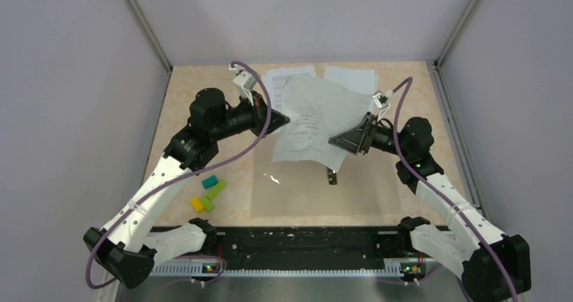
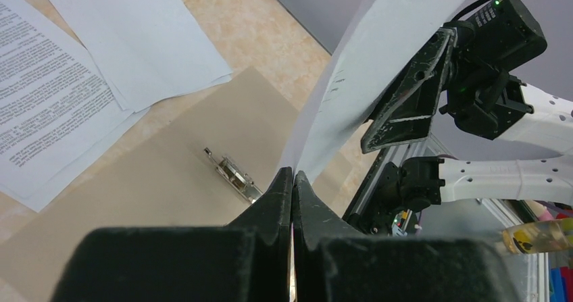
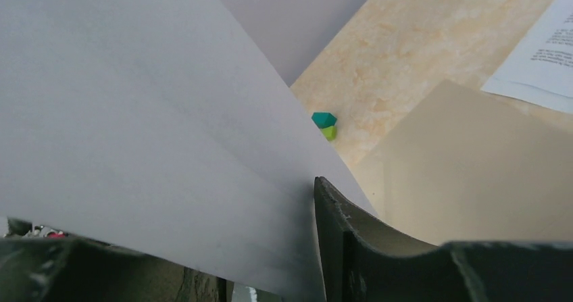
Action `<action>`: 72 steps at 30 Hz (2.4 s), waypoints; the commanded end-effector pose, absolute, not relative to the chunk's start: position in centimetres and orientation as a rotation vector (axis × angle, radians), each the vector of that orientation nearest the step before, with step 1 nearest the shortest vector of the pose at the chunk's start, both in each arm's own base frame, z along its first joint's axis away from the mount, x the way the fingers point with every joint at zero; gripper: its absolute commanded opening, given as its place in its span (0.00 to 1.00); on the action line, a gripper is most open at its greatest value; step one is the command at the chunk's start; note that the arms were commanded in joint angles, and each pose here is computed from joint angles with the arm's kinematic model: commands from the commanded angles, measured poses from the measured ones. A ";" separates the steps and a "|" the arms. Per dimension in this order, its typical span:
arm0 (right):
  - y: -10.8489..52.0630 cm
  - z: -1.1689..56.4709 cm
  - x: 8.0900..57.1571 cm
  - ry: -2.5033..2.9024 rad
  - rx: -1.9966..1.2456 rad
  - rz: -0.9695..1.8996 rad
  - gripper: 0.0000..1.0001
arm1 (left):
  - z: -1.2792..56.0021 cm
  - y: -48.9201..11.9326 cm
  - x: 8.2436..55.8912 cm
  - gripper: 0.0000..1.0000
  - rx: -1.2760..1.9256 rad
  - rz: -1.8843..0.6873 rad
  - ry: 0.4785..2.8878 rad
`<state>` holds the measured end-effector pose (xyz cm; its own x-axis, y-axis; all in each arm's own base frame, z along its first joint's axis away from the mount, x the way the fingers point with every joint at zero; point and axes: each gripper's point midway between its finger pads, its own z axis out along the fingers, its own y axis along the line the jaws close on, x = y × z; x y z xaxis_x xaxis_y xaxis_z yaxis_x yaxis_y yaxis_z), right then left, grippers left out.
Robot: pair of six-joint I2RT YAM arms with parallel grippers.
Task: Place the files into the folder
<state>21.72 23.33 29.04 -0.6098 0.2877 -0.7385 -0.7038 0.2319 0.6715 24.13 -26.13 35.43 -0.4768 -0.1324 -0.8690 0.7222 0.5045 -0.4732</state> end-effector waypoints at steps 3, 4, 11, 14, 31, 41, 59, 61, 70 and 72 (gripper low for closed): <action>22.8 29.9 23.5 1.671 -0.366 1.401 0.29 | 35.4 -26.5 24.6 0.00 0.480 -1.141 1.777; 22.7 29.6 23.8 1.687 -0.355 1.388 0.25 | 35.1 -26.6 24.8 0.00 0.473 -1.145 1.787; 21.8 27.7 26.6 1.816 -0.276 1.221 0.00 | 30.9 -26.2 27.6 0.00 0.353 -1.050 1.896; 21.3 26.4 27.5 1.882 -0.253 1.138 0.00 | 27.7 -25.3 29.5 0.00 0.282 -0.929 1.952; 20.9 19.1 29.9 2.004 -0.202 0.915 0.00 | 19.0 -24.1 35.6 0.00 0.069 -0.650 1.987; 20.9 17.6 31.1 1.952 -0.184 0.819 0.00 | 15.4 -24.7 36.3 0.00 0.021 -0.674 2.010; 21.4 16.0 28.5 1.938 -0.234 0.828 0.00 | 11.3 -24.4 35.0 0.00 -0.023 -0.696 2.064; 21.4 15.8 28.3 1.942 -0.238 0.832 0.00 | 11.0 -24.3 34.7 0.00 -0.027 -0.702 2.067; 22.1 15.4 27.5 1.960 -0.252 0.868 0.00 | 10.5 -24.4 34.2 0.00 -0.025 -0.720 2.079; 22.3 15.0 27.3 1.973 -0.254 0.878 0.00 | 10.3 -24.3 34.1 0.00 -0.027 -0.718 2.086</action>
